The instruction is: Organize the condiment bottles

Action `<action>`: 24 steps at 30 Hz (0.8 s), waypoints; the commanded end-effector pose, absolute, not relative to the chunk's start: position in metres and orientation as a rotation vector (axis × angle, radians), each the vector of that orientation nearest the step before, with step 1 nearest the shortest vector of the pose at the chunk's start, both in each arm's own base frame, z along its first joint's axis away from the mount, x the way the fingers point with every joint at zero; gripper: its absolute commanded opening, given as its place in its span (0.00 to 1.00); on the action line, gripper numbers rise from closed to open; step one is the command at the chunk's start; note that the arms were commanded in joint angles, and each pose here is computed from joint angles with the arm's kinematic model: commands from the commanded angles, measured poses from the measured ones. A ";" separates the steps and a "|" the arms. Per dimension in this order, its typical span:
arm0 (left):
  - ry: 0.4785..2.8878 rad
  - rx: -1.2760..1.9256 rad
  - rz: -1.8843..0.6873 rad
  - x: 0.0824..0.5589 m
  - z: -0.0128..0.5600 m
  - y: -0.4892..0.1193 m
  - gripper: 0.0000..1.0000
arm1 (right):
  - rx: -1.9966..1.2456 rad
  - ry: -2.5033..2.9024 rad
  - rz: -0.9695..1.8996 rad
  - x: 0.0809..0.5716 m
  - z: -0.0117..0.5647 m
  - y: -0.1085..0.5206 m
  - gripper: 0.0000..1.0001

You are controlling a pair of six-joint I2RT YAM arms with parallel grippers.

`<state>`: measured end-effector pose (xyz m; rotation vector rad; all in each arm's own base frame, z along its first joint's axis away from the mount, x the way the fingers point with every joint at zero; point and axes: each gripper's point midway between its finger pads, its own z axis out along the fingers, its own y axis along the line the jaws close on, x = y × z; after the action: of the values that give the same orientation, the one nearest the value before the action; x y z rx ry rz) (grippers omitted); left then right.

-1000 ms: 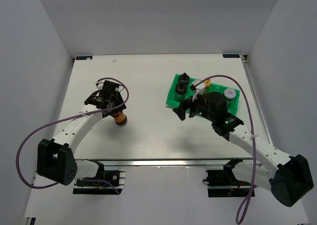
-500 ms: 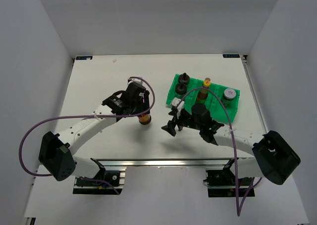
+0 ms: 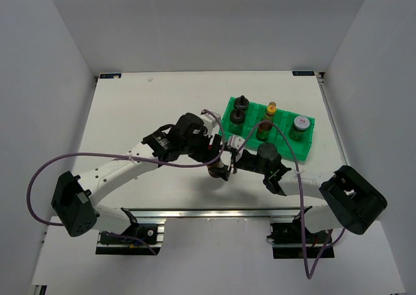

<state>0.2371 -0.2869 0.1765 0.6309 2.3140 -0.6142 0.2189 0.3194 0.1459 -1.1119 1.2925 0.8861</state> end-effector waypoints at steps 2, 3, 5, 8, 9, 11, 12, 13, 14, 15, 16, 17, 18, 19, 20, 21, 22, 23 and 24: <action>2.045 0.750 -0.812 0.234 0.240 -0.317 0.08 | -1.158 1.150 0.933 0.210 0.168 0.331 0.89; 2.033 0.756 -0.821 0.233 0.243 -0.318 0.08 | -1.166 1.154 0.945 0.208 0.166 0.332 0.89; 2.012 0.765 -0.839 0.231 0.248 -0.320 0.08 | -1.154 1.180 0.945 0.210 0.163 0.331 0.89; 2.002 0.752 -0.825 0.233 0.252 -0.319 0.07 | -1.143 1.200 0.942 0.211 0.157 0.329 0.89; 2.014 0.743 -0.803 0.235 0.250 -0.318 0.07 | -1.142 1.203 0.949 0.210 0.157 0.330 0.87; 2.029 0.736 -0.782 0.237 0.247 -0.319 0.07 | -1.132 1.194 0.957 0.210 0.163 0.329 0.84; 2.044 0.726 -0.754 0.239 0.244 -0.316 0.07 | -1.124 1.191 0.954 0.211 0.166 0.329 0.82; 2.061 0.730 -0.740 0.240 0.238 -0.318 0.07 | -1.112 1.205 0.944 0.213 0.166 0.329 0.81; 2.072 0.723 -0.722 0.242 0.235 -0.318 0.07 | -1.105 1.205 0.943 0.214 0.170 0.329 0.81; 2.083 0.721 -0.701 0.243 0.233 -0.318 0.06 | -1.099 1.210 0.937 0.215 0.172 0.329 0.82; 2.101 0.724 -0.684 0.244 0.227 -0.320 0.06 | -1.080 1.231 0.924 0.220 0.172 0.328 0.83; 2.108 0.721 -0.672 0.245 0.226 -0.320 0.05 | -1.066 1.233 0.921 0.221 0.175 0.327 0.83; 2.108 0.729 -0.675 0.245 0.227 -0.323 0.04 | -1.062 1.239 0.916 0.222 0.174 0.326 0.82; 2.109 0.738 -0.683 0.243 0.226 -0.326 0.04 | -1.057 1.242 0.913 0.223 0.174 0.326 0.80; 2.110 0.742 -0.686 0.243 0.225 -0.328 0.04 | -1.053 1.251 0.918 0.224 0.172 0.327 0.75; 2.106 0.746 -0.690 0.243 0.226 -0.330 0.04 | -1.055 1.253 0.924 0.223 0.171 0.328 0.74; 2.106 0.741 -0.697 0.242 0.227 -0.332 0.04 | -1.059 1.248 0.935 0.222 0.172 0.329 0.74; 2.107 0.744 -0.703 0.241 0.227 -0.333 0.03 | -1.060 1.247 0.942 0.222 0.171 0.330 0.73; 2.102 0.750 -0.713 0.239 0.229 -0.335 0.03 | -1.056 1.252 0.948 0.222 0.170 0.331 0.72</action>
<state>0.2316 -0.3085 0.1701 0.7867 2.2812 -0.5859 0.2171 0.3209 0.1432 -1.0868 1.3349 0.9313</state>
